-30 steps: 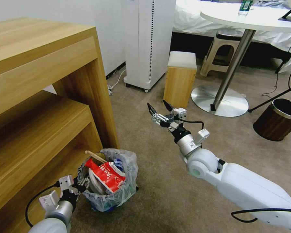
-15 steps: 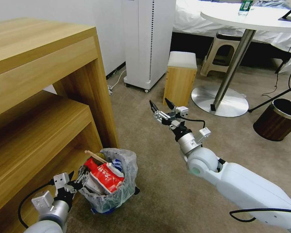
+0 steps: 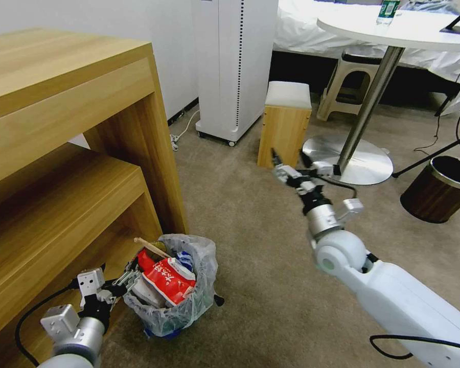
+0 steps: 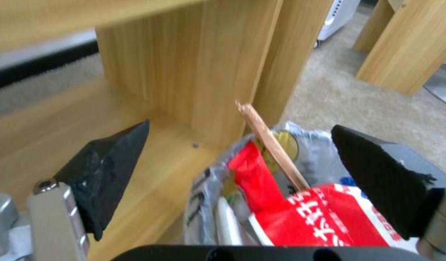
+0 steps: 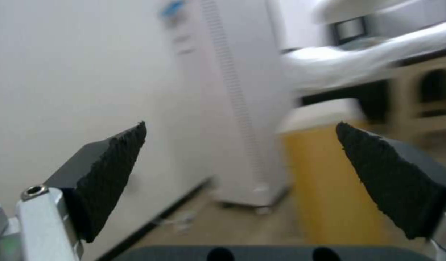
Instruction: Pick up the trash bin and place the garbage on the floor into it.
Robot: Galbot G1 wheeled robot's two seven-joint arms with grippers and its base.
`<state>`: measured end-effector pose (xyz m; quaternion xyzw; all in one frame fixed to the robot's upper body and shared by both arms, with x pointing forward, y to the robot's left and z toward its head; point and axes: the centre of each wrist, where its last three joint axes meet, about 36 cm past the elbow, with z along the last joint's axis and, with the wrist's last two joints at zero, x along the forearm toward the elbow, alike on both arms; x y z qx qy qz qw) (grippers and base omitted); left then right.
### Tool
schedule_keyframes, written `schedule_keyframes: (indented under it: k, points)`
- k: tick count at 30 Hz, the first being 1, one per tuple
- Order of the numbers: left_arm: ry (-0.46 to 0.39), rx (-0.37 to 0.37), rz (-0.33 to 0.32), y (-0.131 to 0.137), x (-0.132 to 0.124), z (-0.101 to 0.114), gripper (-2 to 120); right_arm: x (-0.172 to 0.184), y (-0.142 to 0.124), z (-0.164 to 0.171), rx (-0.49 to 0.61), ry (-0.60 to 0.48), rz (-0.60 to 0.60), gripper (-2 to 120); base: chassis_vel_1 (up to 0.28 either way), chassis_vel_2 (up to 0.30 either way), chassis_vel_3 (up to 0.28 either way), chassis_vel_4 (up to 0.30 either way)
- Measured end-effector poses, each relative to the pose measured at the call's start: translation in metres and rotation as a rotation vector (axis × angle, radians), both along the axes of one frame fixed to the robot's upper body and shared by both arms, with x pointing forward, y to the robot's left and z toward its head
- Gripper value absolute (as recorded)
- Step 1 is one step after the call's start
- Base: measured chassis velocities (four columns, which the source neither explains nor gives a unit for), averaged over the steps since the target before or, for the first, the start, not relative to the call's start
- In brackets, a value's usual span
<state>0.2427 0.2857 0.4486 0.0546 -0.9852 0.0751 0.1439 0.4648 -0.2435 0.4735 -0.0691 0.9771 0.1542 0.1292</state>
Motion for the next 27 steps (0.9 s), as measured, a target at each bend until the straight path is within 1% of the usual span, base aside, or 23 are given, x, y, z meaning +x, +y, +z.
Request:
schedule_keyframes:
  k: [2, 3, 4, 5, 6, 7, 8, 10, 12, 13, 16, 17, 21, 23, 25, 27]
  points:
    - [-0.003, 0.005, -0.001, 0.000, 0.000, 0.000, 100, 0.000, -0.003, -0.001, -0.001, 0.003, -0.018, 100, 0.000, 0.000, 0.000, 0.000]
    - [-0.018, 0.020, -0.007, 0.000, 0.000, 0.002, 100, 0.002, -0.019, -0.003, -0.025, 0.004, -0.115, 100, 0.000, 0.000, 0.000, 0.000]
    - [-0.025, 0.024, -0.006, 0.000, 0.000, 0.003, 100, 0.002, -0.027, -0.002, -0.038, 0.003, -0.162, 100, 0.000, 0.000, 0.000, 0.000]
    - [-0.025, 0.024, -0.006, 0.000, 0.000, 0.003, 100, 0.002, -0.027, -0.002, -0.038, 0.003, -0.162, 100, 0.000, 0.000, 0.000, 0.000]
    - [-0.036, 0.032, -0.004, 0.000, 0.000, 0.005, 100, 0.001, -0.037, 0.001, -0.048, 0.007, -0.237, 100, 0.000, 0.000, 0.000, 0.000]
    - [-0.041, 0.037, -0.004, 0.000, 0.000, 0.005, 100, 0.001, -0.042, 0.002, -0.054, 0.004, -0.270, 100, 0.000, 0.000, 0.000, 0.000]
    - [-0.059, 0.063, -0.002, 0.001, 0.000, 0.009, 100, -0.008, -0.064, 0.001, -0.106, -0.018, -0.397, 100, 0.000, 0.000, 0.000, 0.000]
    - [-0.063, 0.072, -0.001, 0.001, 0.000, 0.010, 100, -0.012, -0.069, -0.001, -0.116, -0.020, -0.419, 100, 0.000, 0.000, 0.000, 0.000]
    - [-0.074, 0.094, -0.003, 0.001, 0.000, 0.013, 100, -0.027, -0.079, -0.007, -0.126, -0.011, -0.455, 100, 0.000, 0.000, 0.000, 0.000]
    - [-0.074, 0.094, -0.003, 0.001, 0.000, 0.013, 100, -0.027, -0.079, -0.007, -0.126, -0.011, -0.455, 100, 0.000, 0.000, 0.000, 0.000]
    - [-0.081, 0.116, -0.012, -0.002, -0.003, 0.017, 100, -0.046, -0.083, -0.021, -0.112, -0.021, -0.435, 100, 0.000, 0.000, 0.000, 0.000]
    - [-0.081, 0.125, -0.017, -0.004, -0.005, 0.018, 100, -0.057, -0.084, -0.033, -0.107, -0.036, -0.408, 100, 0.000, 0.000, 0.000, 0.000]
    - [-0.076, 0.136, -0.025, -0.006, -0.008, 0.018, 100, -0.065, -0.081, -0.043, -0.110, -0.031, -0.406, 100, 0.000, 0.000, 0.000, 0.000]
    - [-0.075, 0.148, -0.028, -0.008, -0.011, 0.016, 100, -0.071, -0.072, -0.059, -0.117, -0.011, -0.384, 100, 0.000, 0.000, 0.000, 0.000]
    - [-0.075, 0.151, -0.027, -0.008, -0.011, 0.016, 100, -0.073, -0.070, -0.062, -0.118, -0.009, -0.369, 100, 0.000, 0.000, 0.000, 0.000]
    - [-0.075, 0.165, -0.021, -0.010, -0.013, 0.014, 100, -0.077, -0.057, -0.079, -0.110, -0.009, -0.301, 100, 0.000, 0.000, 0.000, 0.000]
